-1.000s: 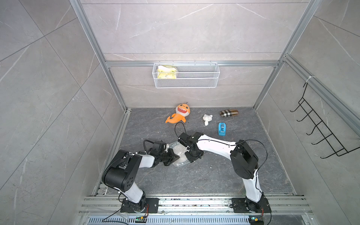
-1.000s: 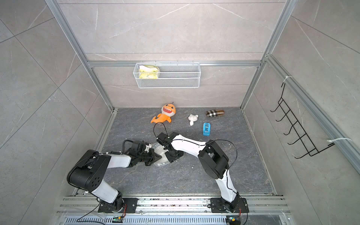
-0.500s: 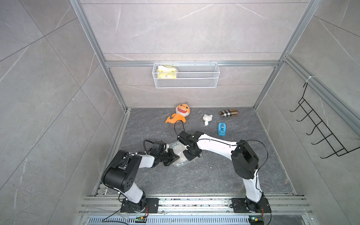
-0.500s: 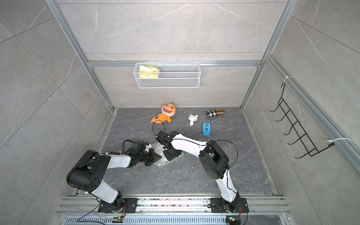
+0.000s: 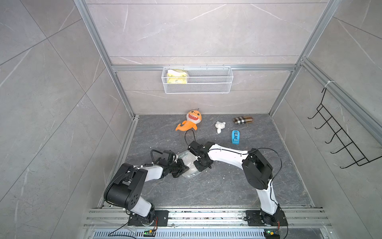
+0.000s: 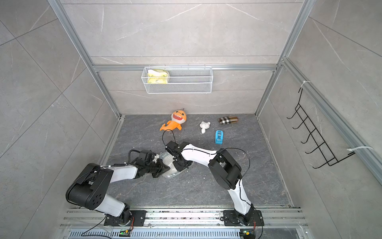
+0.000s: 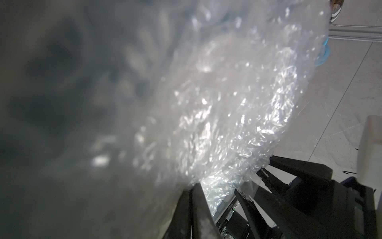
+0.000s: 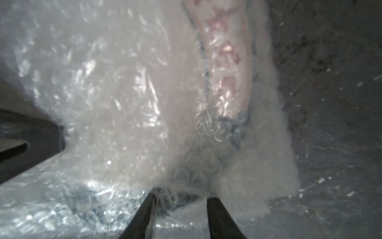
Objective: Wrap dinner plates in bubble wrap
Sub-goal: Stick the tape on the bubble wrap.
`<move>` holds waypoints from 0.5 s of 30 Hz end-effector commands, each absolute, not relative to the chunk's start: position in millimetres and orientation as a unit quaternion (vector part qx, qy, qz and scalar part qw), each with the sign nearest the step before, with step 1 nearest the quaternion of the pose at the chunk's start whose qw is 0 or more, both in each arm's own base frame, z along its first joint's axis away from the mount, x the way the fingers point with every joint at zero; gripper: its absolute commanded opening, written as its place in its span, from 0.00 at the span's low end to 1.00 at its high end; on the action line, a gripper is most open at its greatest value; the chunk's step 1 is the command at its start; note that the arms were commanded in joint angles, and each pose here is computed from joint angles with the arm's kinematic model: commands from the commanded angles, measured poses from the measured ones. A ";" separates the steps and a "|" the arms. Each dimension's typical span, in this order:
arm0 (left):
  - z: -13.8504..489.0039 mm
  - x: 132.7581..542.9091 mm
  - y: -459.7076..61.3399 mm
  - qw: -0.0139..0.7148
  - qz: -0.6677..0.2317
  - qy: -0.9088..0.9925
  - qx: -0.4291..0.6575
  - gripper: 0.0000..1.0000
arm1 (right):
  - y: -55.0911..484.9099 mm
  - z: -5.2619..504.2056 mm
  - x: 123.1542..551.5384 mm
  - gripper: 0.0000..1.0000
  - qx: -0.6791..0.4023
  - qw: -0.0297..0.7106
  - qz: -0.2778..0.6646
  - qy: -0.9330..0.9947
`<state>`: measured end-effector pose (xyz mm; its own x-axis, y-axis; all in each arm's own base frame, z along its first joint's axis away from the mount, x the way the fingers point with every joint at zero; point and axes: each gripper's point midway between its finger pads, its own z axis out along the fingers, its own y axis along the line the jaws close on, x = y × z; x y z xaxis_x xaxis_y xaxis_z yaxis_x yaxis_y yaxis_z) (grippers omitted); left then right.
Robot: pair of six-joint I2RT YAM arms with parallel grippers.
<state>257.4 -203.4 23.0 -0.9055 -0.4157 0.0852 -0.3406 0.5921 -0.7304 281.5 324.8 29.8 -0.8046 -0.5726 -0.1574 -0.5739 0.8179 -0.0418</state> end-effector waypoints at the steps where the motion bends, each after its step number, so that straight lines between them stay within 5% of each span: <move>1: -9.0 216.9 -173.6 -0.016 -0.310 0.910 -0.274 0.10 | 302.0 -2.2 265.7 0.41 -0.308 0.029 -0.040 0.950; 15: 45.4 250.0 -188.3 0.015 -0.400 0.872 -0.281 0.16 | 302.8 4.1 266.5 0.40 -0.314 0.030 -0.039 0.948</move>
